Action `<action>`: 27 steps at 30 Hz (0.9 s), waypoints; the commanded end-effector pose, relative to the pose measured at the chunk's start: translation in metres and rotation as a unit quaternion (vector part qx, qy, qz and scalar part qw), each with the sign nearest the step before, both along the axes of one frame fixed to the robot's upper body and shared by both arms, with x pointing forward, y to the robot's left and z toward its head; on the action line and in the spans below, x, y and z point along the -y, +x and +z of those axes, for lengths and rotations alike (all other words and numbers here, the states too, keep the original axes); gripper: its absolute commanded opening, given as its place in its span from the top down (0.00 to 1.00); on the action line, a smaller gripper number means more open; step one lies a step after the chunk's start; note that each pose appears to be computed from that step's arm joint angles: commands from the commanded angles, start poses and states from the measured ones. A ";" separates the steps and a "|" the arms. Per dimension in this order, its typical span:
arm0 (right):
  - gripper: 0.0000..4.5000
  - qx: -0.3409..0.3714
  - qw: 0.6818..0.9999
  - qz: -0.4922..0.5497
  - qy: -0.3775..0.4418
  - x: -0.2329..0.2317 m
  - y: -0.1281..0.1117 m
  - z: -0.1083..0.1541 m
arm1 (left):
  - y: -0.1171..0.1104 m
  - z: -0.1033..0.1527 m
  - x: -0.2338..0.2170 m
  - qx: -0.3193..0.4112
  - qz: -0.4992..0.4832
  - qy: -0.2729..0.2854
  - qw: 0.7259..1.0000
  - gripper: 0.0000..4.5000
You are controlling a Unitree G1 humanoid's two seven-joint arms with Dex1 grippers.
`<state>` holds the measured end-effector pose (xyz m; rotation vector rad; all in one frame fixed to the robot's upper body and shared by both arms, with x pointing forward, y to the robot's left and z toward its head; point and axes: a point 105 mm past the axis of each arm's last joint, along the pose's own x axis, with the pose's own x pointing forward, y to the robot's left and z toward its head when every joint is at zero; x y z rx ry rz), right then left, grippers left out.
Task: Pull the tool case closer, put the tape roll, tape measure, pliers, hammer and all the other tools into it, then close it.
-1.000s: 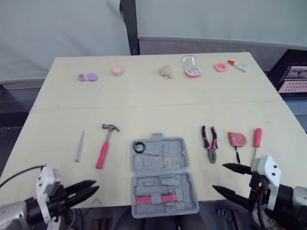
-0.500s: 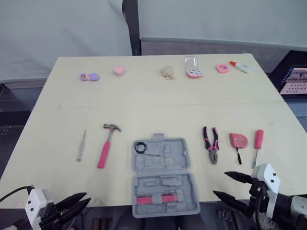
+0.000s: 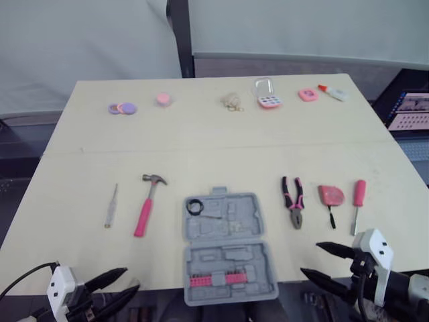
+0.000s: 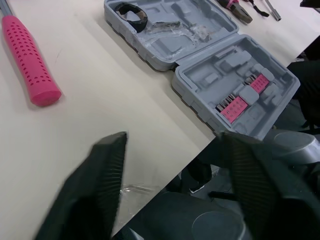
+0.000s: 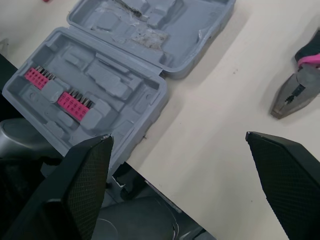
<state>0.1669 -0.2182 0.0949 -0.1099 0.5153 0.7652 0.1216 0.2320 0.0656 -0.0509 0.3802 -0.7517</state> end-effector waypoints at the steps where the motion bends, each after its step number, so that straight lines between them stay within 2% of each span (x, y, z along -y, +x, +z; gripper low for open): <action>1: 0.00 0.008 1.000 0.001 0.000 -0.001 0.001 0.007 | -0.002 0.005 0.003 0.012 -0.009 -0.003 1.000 0.01; 6: 0.00 0.021 1.000 -0.023 -0.004 0.005 0.006 0.009 | 0.006 0.011 0.008 0.049 -0.017 0.014 0.999 0.01; 9: 0.00 0.038 0.997 -0.061 -0.023 0.019 0.013 0.012 | 0.016 0.023 0.017 0.064 -0.044 0.001 0.997 0.01; 12: 0.00 0.040 0.993 -0.103 -0.038 0.033 0.017 0.014 | 0.032 0.044 0.040 0.094 -0.124 -0.020 0.988 0.01; 19: 0.00 0.044 0.977 -0.201 -0.062 0.058 0.026 0.016 | 0.056 0.072 0.068 0.138 -0.223 -0.031 0.965 0.01; 27: 0.00 0.034 0.956 -0.286 -0.056 0.073 0.046 0.015 | 0.075 0.085 0.075 0.155 -0.266 -0.021 0.951 0.01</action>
